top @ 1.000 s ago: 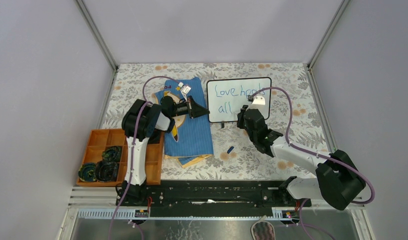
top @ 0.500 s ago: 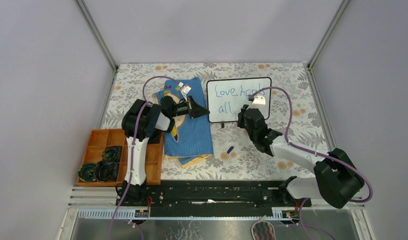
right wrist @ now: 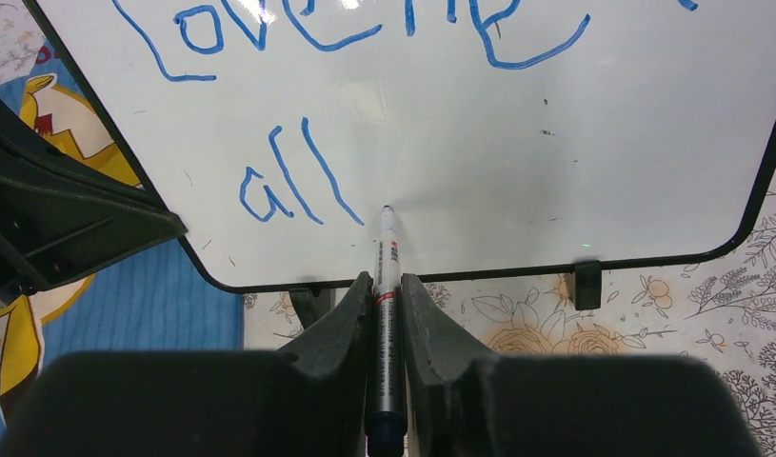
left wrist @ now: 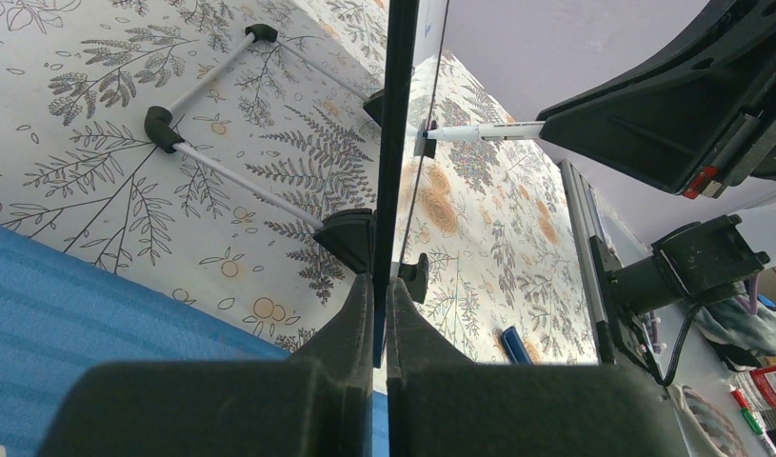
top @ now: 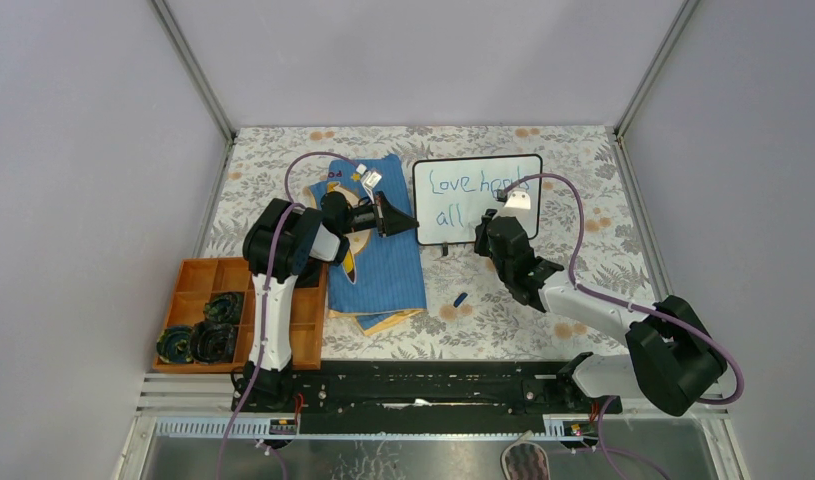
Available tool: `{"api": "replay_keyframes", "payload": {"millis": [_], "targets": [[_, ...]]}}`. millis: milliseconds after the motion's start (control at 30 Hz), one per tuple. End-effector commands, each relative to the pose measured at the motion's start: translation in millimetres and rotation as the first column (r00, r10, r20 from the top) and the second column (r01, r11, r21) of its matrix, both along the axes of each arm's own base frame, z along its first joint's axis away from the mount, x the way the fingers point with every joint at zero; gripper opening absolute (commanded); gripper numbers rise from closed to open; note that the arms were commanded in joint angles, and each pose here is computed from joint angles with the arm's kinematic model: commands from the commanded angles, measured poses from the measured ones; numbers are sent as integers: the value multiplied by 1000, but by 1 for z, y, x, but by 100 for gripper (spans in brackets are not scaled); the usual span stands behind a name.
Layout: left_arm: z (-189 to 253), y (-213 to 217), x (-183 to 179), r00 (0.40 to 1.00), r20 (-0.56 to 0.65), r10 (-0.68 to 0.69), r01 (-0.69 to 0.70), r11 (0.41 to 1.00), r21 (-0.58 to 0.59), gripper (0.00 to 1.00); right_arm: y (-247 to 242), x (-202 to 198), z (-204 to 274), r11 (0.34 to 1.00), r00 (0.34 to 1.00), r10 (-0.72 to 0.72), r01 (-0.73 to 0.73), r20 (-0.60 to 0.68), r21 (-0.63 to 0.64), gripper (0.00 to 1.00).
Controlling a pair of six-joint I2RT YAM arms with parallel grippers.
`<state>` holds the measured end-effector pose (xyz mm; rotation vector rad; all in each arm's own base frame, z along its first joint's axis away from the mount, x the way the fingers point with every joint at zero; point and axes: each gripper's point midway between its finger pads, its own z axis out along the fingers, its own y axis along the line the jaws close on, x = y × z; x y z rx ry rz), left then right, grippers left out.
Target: Write a sentence on the whiteboard
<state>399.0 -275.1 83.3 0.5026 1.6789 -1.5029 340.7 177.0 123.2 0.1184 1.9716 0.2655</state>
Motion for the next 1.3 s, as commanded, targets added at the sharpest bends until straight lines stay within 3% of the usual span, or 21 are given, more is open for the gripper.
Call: {"api": "replay_keyframes", "payload": {"millis": [0,400,633,1267], "targets": [[5,-5,-7,1000,20,-21,21,1000,7,0,-1,5,10,999,999,-19,18,32,36,0],[4,-5,-7,1000,19,-19,19,1000,10,0,-4,-2,14,999,999,-12,11,35,48,0],[4,-5,-7,1000,24,-14,14,1000,12,0,2,-5,53,992,995,10,-23,102,125,0],[14,-3,-9,999,51,5,-6,1000,10,42,-18,-53,116,982,981,92,-117,173,146,0]]}}
